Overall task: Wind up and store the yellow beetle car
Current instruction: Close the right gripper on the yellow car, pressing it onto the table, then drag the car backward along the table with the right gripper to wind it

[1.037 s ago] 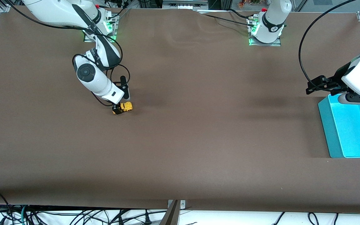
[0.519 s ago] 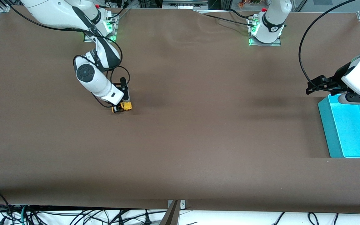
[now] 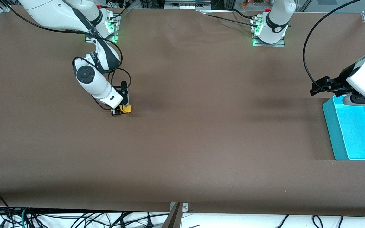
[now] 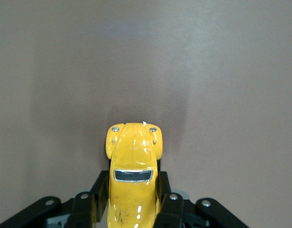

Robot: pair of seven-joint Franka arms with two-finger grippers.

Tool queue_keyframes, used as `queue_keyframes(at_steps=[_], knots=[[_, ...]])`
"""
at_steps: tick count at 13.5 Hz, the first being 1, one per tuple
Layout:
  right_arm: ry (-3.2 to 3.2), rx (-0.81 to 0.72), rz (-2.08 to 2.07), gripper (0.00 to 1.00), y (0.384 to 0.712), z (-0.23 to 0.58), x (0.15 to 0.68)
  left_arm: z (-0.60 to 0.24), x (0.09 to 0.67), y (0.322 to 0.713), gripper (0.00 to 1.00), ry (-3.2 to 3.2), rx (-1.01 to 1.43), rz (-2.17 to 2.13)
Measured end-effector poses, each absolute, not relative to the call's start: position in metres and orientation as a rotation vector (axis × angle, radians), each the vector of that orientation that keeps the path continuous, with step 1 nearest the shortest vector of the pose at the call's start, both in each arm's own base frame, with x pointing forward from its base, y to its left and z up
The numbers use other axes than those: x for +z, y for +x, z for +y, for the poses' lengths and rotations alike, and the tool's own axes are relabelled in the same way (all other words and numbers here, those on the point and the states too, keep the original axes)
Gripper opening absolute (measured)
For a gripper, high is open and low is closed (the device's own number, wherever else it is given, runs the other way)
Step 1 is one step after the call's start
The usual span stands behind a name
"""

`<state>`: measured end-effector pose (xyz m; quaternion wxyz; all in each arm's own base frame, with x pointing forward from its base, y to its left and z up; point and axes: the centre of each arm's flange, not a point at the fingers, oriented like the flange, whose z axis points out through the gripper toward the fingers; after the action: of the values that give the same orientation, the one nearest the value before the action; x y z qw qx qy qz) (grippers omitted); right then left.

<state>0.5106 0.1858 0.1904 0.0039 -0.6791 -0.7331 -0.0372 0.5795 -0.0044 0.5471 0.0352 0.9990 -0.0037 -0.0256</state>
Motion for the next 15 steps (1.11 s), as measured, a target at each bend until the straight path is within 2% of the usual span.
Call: queue_keyframes(at_steps=[3, 10, 15], knots=[[-2.263, -0.103, -2.159, 0.45, 0.508, 0.19, 0.19, -0.004, 0.547, 0.579, 1.0, 3.07, -0.079, -0.011], [-2.275, -0.092, -2.146, 0.45, 0.504, 0.197, 0.19, -0.005, 0.547, 0.579, 1.0, 3.07, -0.079, -0.012], [-2.225, -0.006, -2.247, 0.45, 0.507, 0.144, 0.189, -0.005, 0.547, 0.579, 1.0, 3.07, -0.079, -0.012]])
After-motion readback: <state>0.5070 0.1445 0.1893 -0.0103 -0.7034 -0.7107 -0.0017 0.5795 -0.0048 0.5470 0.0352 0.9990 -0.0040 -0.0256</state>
